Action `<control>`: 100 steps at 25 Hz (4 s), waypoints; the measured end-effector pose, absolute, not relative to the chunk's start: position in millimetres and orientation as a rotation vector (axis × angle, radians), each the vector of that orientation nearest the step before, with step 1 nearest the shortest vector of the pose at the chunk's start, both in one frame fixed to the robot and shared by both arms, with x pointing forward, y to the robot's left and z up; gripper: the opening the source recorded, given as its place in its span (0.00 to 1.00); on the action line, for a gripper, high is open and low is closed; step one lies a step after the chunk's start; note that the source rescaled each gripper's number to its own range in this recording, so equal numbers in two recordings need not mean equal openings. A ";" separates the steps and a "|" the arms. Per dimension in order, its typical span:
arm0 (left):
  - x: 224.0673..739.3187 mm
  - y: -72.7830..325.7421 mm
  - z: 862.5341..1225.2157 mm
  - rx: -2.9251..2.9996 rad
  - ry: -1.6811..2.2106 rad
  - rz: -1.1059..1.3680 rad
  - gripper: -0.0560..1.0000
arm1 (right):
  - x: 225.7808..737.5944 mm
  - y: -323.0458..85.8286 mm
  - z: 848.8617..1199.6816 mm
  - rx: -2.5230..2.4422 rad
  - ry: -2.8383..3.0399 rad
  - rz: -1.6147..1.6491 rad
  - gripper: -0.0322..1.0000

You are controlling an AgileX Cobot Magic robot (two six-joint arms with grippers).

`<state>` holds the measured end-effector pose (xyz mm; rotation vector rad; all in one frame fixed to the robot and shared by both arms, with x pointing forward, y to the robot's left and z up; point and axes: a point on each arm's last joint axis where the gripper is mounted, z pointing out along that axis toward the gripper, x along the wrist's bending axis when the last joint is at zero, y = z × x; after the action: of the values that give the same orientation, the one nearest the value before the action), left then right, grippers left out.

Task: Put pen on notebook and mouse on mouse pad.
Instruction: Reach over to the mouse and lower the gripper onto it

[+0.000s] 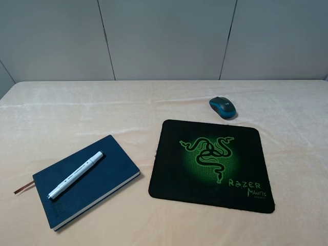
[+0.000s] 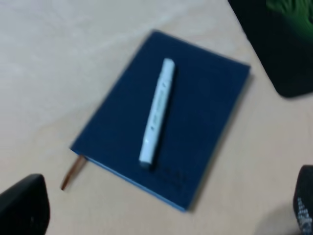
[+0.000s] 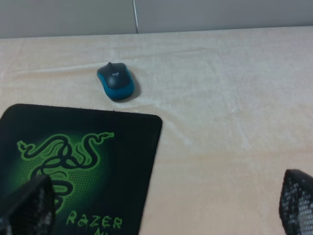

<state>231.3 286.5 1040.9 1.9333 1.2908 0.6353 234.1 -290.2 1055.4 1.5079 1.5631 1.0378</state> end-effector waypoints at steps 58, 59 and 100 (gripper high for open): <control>224.8 286.2 1040.7 1.846 1.328 0.723 1.00 | 551.1 -296.5 1090.8 1.605 2.059 0.623 1.00; 224.8 286.2 1040.7 1.846 1.328 0.723 1.00 | 564.9 -293.3 1084.0 1.610 2.089 0.611 1.00; 224.8 286.2 1040.7 1.846 1.328 0.723 1.00 | 689.6 -190.3 907.4 1.566 2.655 0.309 1.00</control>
<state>224.8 286.2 1040.7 1.8458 1.3278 0.7231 689.6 -190.3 907.4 1.5659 2.6546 0.3088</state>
